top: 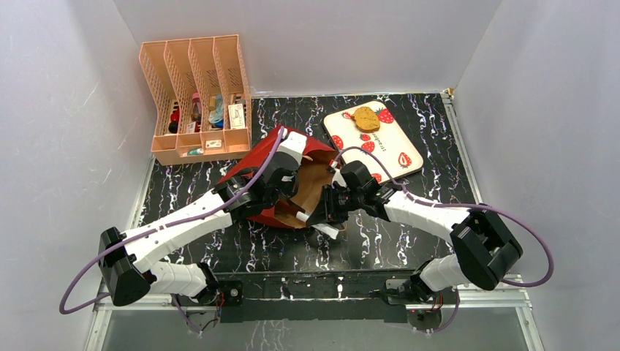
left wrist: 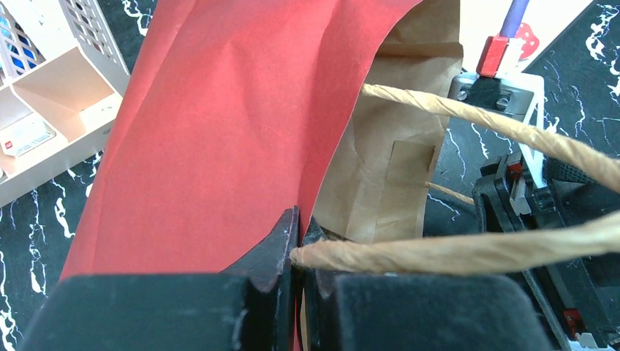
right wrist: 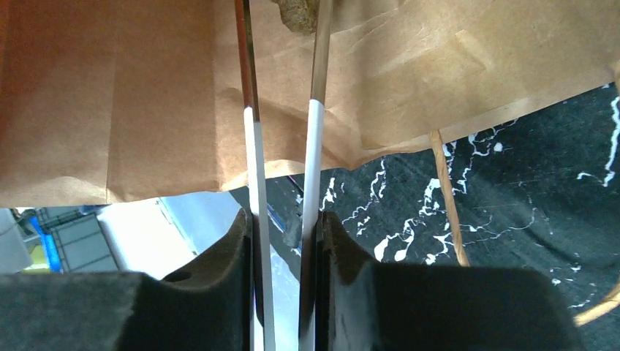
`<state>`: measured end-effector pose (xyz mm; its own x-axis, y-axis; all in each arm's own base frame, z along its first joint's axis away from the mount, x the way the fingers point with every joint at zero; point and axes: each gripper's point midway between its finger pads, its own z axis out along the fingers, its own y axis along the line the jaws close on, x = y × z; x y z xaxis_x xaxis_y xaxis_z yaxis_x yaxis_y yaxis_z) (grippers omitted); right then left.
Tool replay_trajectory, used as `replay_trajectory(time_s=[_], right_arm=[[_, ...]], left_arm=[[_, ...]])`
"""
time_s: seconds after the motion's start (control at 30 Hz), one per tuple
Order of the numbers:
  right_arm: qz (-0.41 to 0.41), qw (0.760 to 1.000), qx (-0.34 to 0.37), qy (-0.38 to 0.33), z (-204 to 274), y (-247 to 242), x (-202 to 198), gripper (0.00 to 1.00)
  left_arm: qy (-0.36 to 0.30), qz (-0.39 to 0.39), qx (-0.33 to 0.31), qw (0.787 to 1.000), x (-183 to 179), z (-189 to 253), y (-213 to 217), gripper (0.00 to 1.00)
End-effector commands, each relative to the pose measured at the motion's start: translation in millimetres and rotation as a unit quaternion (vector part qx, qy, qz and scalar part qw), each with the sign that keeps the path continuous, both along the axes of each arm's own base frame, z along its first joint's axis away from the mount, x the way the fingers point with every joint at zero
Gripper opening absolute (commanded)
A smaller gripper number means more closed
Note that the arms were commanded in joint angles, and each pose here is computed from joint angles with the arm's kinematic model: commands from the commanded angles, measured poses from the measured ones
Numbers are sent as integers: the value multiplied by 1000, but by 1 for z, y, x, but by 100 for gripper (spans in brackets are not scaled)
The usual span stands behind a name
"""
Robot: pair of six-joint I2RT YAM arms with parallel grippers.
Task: Take the fake bread out of the paper bag
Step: Take out the fake bread from the paper bag.
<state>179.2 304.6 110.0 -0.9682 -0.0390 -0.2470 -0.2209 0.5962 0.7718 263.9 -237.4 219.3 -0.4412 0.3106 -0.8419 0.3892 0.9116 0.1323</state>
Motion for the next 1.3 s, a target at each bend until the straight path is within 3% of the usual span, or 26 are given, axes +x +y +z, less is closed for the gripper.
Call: replay_trajectory(time_s=[0.0,0.43,0.87,1.27], right_arm=[[-2,998,35,-51,28,10,15,2],[-25,992,22,-119,90,-16,9,0],[-56,987,16,-148,123,-38,0,0],[-114,972,-15,-206,181,-70,5,0]], left_arm=[[-25,-4,-58,998,-4,33,-7,0],[-36,41,-42,998,-2,32,15,0],[-47,61,-37,996,-1,39,26,0],[-50,131,-8,990,-3,36,57,0]])
